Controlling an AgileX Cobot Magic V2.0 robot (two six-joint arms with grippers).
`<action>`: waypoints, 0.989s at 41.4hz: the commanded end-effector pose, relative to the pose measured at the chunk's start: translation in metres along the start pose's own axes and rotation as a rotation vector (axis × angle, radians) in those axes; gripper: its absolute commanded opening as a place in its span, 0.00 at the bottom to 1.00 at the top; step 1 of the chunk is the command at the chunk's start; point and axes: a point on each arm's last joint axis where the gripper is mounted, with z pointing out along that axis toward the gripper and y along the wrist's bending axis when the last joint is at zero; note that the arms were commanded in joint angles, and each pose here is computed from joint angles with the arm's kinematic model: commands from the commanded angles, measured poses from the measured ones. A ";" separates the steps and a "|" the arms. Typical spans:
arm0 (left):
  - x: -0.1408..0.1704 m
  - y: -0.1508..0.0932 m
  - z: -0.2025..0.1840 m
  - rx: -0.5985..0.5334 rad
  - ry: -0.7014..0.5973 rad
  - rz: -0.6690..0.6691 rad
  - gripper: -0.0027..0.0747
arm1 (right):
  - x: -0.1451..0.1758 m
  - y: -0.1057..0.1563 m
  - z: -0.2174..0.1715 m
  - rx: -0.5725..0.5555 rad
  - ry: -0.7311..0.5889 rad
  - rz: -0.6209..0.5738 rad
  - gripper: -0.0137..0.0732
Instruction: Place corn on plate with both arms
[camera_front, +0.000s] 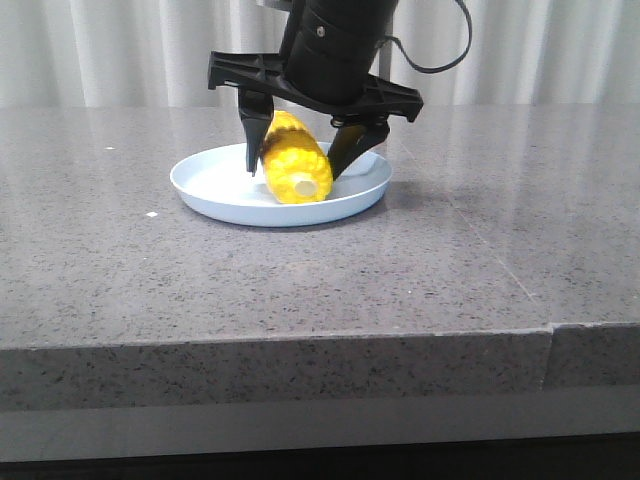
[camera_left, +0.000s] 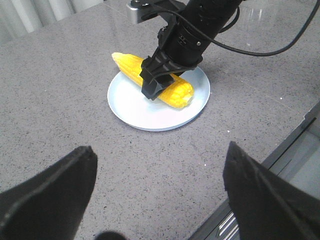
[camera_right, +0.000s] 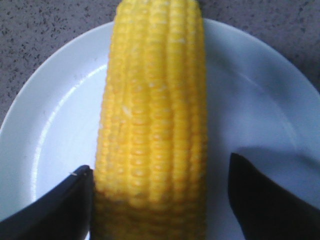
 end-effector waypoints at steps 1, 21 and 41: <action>-0.013 0.001 -0.005 -0.008 -0.094 -0.012 0.70 | -0.020 0.010 -0.043 -0.067 -0.145 -0.002 0.84; -0.013 0.001 -0.005 -0.008 -0.094 -0.012 0.70 | 0.014 -0.008 -0.195 -0.011 -0.243 -0.436 0.84; -0.013 0.001 -0.005 -0.008 -0.094 -0.012 0.70 | 0.141 -0.068 -0.284 -0.022 -0.307 -0.468 0.84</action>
